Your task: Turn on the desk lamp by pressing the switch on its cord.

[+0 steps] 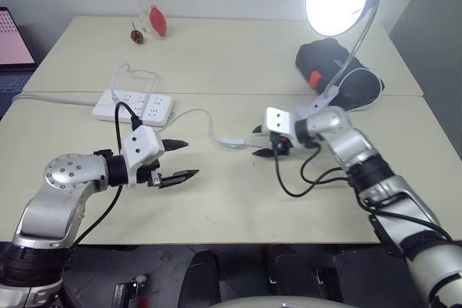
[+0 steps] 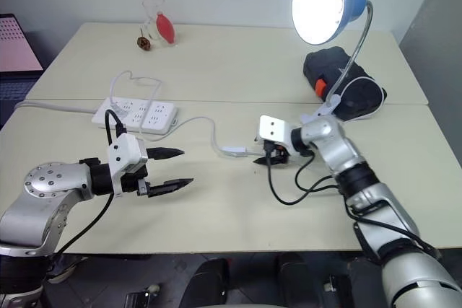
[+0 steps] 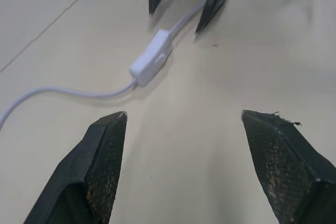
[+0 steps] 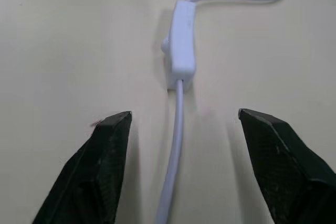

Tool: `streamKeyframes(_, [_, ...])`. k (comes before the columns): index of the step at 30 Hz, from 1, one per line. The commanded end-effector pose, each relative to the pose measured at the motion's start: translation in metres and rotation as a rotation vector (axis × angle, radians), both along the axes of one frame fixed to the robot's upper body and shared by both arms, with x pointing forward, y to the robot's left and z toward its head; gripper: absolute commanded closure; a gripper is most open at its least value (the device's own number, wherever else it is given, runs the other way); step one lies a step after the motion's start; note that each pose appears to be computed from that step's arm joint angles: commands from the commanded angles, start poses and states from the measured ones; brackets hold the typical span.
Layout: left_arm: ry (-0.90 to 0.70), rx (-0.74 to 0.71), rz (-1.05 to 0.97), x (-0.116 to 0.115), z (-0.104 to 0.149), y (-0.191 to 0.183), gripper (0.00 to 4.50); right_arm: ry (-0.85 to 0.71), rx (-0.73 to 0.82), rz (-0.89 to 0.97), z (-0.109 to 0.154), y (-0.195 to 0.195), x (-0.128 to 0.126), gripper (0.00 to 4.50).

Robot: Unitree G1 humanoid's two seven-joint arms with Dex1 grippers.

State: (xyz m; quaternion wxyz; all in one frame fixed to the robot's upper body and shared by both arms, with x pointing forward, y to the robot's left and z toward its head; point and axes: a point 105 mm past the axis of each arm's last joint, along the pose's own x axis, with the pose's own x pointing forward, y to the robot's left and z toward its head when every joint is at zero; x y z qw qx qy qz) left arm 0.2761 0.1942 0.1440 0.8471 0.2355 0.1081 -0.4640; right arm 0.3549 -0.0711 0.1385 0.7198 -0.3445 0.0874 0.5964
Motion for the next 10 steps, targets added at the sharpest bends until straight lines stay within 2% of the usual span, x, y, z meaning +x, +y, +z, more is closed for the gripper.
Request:
streamKeyframes(1, [-0.053, 0.006, 0.024, -0.004, 0.022, 0.006, 0.86, -0.023, 0.089, 0.034, 0.036, -0.012, -0.024, 0.06])
streamKeyframes(6, [-0.027, 0.000, 0.033, -0.009, 0.028, 0.011, 0.86, 0.013, 0.121, -0.007, 0.045, -0.036, -0.048, 0.06])
streamKeyframes(10, [-0.016, 0.009, 0.022, -0.011, 0.028, 0.011, 0.86, 0.019, 0.158, -0.048, 0.051, -0.042, -0.053, 0.06])
